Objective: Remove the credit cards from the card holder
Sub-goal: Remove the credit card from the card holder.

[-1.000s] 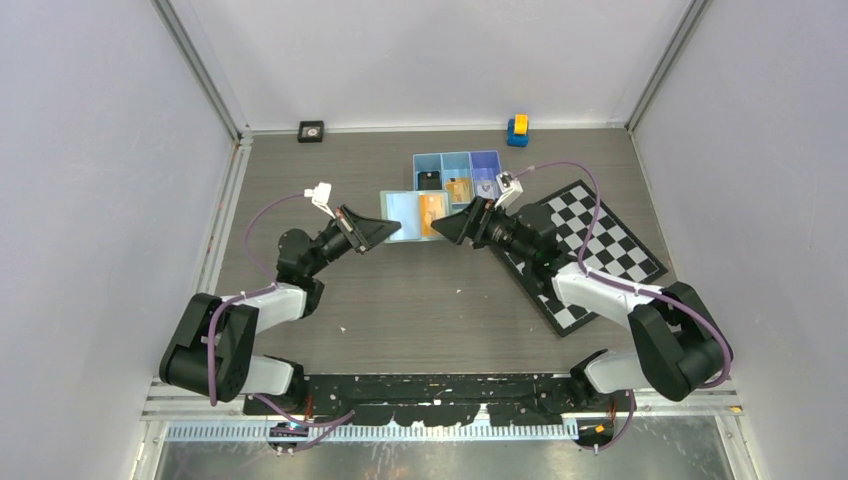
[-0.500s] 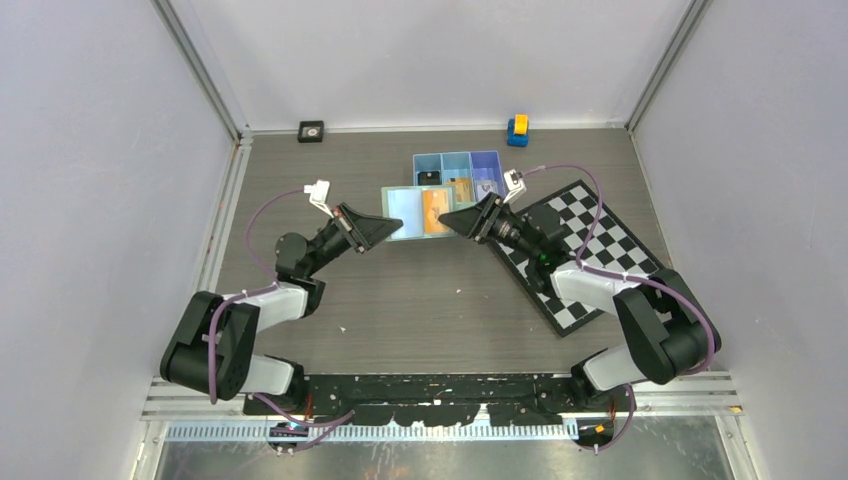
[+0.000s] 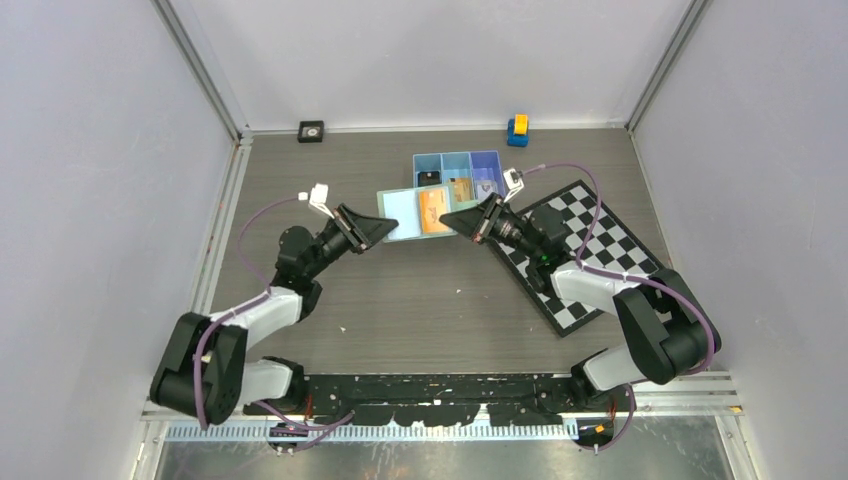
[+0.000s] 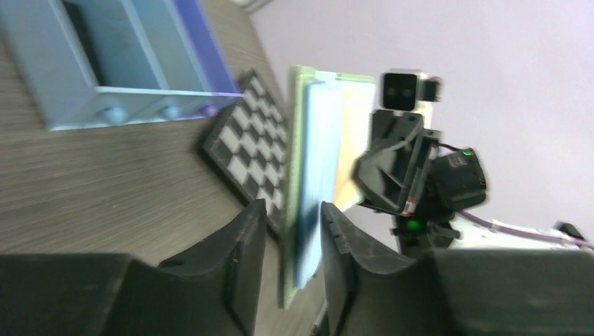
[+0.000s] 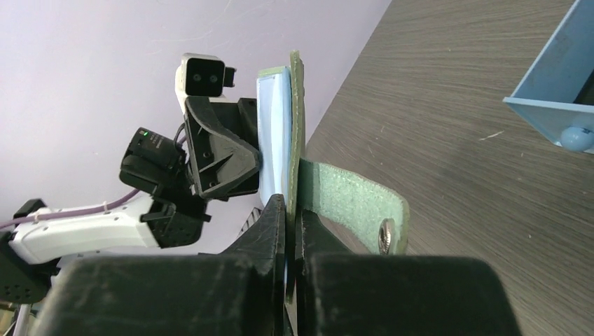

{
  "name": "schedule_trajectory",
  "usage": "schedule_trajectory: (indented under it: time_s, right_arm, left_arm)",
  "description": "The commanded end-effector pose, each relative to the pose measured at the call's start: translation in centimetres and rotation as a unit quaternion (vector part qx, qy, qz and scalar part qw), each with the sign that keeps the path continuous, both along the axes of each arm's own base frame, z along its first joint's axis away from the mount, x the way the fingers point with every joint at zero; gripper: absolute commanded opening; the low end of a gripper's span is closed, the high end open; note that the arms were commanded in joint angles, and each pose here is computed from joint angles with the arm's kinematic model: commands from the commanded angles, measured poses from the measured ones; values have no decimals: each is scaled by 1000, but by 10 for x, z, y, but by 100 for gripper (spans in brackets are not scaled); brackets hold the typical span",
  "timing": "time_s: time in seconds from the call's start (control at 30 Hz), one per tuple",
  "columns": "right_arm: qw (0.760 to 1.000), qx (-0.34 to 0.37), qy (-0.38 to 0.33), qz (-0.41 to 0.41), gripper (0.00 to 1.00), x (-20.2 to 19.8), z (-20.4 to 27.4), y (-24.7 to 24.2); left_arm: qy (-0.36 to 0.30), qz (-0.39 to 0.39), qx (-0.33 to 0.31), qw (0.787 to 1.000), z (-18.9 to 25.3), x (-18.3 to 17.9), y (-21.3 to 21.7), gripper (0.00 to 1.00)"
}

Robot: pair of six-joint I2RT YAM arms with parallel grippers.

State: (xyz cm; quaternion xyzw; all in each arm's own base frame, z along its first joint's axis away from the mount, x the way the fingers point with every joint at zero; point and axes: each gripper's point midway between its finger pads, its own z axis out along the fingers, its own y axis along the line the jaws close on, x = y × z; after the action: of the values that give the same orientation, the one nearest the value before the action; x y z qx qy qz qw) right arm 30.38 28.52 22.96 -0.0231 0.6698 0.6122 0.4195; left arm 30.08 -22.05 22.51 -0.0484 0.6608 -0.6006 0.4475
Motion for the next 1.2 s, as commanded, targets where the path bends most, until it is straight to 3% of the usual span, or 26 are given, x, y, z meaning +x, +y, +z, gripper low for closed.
schedule_trajectory:
  time_s: [0.0,0.07,0.2,0.33,0.47,0.63,0.93,1.17]
  right_arm:
    - [1000,-2,-14,-20,0,7,7,-6]
    - [999,-13,-4,-30,0,12,1,-8]
    - [997,-60,25,-52,0,22,-20,-11]
    - [994,-85,29,-59,0,25,-29,-13]
    - [994,-89,31,-49,0,25,-32,-9]
    - [998,-67,8,-4,1,12,-21,5]
    - [999,-16,-17,24,0,0,0,10]
    - [999,17,-13,45,0,-5,7,14]
  left_arm:
    - [79,111,97,986,-36,22,29,46]
    - [101,144,126,976,-42,25,41,54]
    - [91,152,127,976,-33,23,45,56]
    - [29,84,101,991,-9,11,18,41]
    - [-13,18,114,993,0,-1,-16,25]
    - [-31,-44,121,991,3,-10,-44,19]
    - [42,-66,92,993,-22,7,-48,23]
    - [46,-74,59,994,-18,9,-43,39]
